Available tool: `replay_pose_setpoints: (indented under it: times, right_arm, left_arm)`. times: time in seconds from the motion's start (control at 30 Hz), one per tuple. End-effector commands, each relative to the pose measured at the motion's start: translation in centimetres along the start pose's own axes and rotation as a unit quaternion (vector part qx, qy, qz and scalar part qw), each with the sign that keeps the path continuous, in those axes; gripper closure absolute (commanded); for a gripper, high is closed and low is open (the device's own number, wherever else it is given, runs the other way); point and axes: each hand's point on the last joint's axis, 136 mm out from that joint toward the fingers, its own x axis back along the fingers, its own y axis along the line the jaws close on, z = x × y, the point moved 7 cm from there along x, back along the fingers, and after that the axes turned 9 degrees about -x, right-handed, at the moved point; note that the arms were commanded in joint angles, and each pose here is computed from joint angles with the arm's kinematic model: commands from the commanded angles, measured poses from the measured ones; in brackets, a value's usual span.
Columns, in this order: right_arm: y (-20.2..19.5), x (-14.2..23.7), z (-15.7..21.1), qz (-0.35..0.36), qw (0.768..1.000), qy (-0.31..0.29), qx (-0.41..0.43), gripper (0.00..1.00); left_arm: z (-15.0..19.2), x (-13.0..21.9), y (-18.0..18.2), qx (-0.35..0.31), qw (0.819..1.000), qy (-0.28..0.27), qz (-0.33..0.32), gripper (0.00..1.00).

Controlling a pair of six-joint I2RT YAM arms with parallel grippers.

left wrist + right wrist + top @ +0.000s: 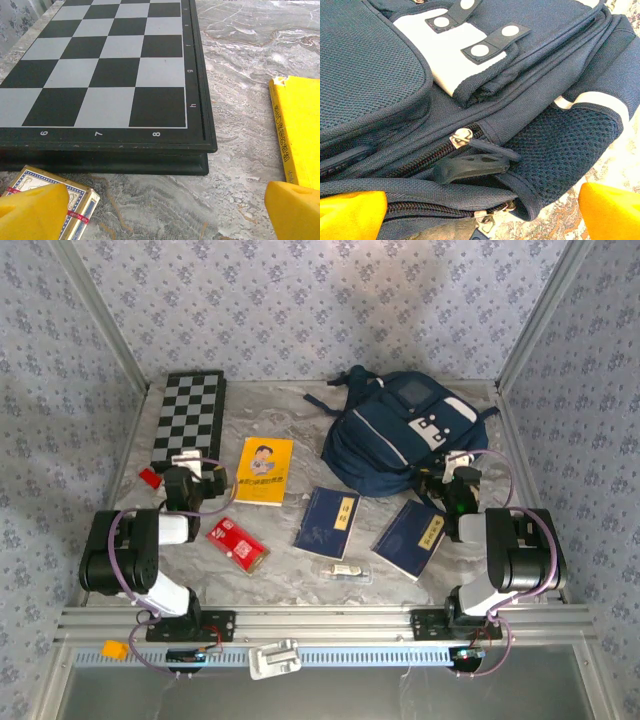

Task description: Pack the student bag

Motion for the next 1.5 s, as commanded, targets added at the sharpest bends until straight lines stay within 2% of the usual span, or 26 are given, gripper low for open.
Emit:
replay_pose_setpoints:
  times: [0.0, 1.3, 1.47]
  right_arm:
    - [0.22, -0.07, -0.99, -0.006, 1.0, -0.022, 0.005, 0.0]
    - [0.22, 0.0, -1.02, -0.007, 1.0, -0.023, 0.004, 0.0]
    - [0.56, 0.23, -1.38, -0.027, 0.999, -0.022, 0.01, 0.0]
  left_arm:
    - [-1.02, -0.31, 0.07, -0.004, 1.0, -0.017, 0.006, 0.0]
    - [-1.01, -0.3, 0.07, -0.004, 1.0, -0.018, 0.006, 0.0]
    - [-1.79, 0.05, 0.04, -0.007, 1.0, -0.016, 0.014, 0.0]
